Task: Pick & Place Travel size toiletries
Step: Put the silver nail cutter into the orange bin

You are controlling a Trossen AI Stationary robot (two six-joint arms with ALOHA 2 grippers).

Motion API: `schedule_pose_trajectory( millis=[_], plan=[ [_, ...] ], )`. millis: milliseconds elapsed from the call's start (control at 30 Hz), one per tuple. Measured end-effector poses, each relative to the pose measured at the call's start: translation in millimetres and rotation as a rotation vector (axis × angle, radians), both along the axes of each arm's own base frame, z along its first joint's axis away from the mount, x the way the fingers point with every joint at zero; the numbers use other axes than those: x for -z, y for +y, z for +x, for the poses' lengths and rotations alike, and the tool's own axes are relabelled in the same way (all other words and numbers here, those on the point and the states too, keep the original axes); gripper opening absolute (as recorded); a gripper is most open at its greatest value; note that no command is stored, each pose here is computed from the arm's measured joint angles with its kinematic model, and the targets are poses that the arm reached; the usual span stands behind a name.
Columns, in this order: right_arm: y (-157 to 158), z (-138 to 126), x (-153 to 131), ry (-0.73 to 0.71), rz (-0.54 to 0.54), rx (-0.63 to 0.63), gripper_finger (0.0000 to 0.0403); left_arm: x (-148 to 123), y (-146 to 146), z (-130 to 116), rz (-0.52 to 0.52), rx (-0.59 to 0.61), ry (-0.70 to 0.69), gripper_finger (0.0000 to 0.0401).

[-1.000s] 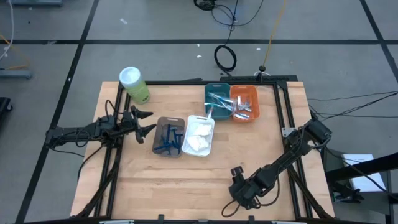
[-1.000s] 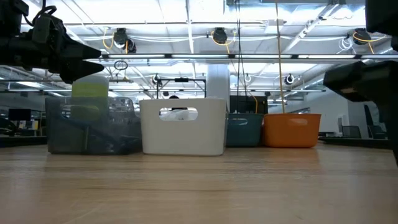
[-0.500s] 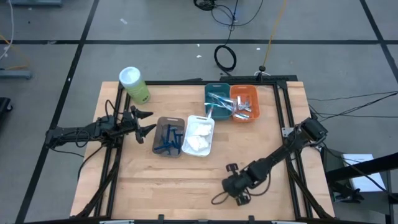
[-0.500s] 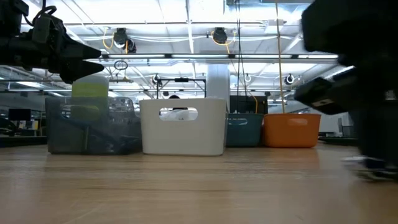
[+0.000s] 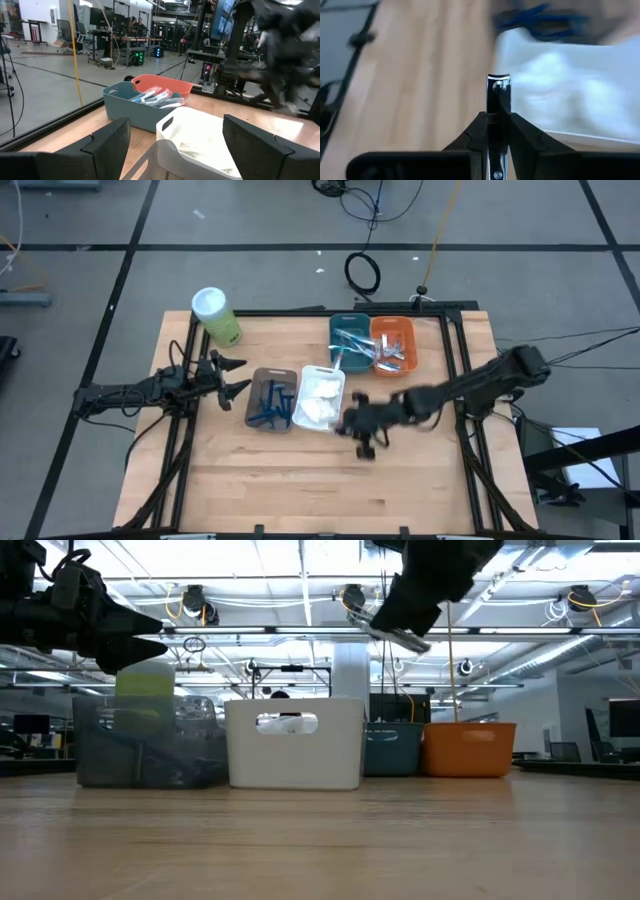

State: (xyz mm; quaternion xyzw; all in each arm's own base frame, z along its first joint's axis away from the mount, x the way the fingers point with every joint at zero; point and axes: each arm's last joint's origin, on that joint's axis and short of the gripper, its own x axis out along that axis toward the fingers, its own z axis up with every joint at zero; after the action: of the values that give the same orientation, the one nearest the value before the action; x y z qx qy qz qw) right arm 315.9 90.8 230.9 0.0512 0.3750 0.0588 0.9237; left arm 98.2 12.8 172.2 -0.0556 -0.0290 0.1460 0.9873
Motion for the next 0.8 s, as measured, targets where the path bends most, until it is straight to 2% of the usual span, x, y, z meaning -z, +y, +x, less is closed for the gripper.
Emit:
schedule_pose_trajectory(
  millis=[167,333,433,567,800],
  plan=[
    [-59.6,-17.8,-36.5,-0.047,-0.029,0.209,0.004,0.0,0.0,0.0,0.0,0.0,0.0,0.0306],
    [-122.2,-50.0,-58.6,-0.024,-0.117,0.522,0.004,0.0,0.0,0.0,0.0,0.0,0.0,0.0306],
    [-154.9,-68.9,-61.8,0.024,-0.123,0.706,0.004,0.0,0.0,0.0,0.0,0.0,0.0,0.0306],
    [-186.7,-87.9,-60.3,0.095,-0.146,0.864,0.0048,0.0,0.0,0.0,0.0,0.0,0.0,0.0306],
    [-214.0,-102.6,-42.7,0.124,-0.142,0.983,0.0075,0.0,0.0,0.0,0.0,0.0,0.0,0.0306]
  ],
)
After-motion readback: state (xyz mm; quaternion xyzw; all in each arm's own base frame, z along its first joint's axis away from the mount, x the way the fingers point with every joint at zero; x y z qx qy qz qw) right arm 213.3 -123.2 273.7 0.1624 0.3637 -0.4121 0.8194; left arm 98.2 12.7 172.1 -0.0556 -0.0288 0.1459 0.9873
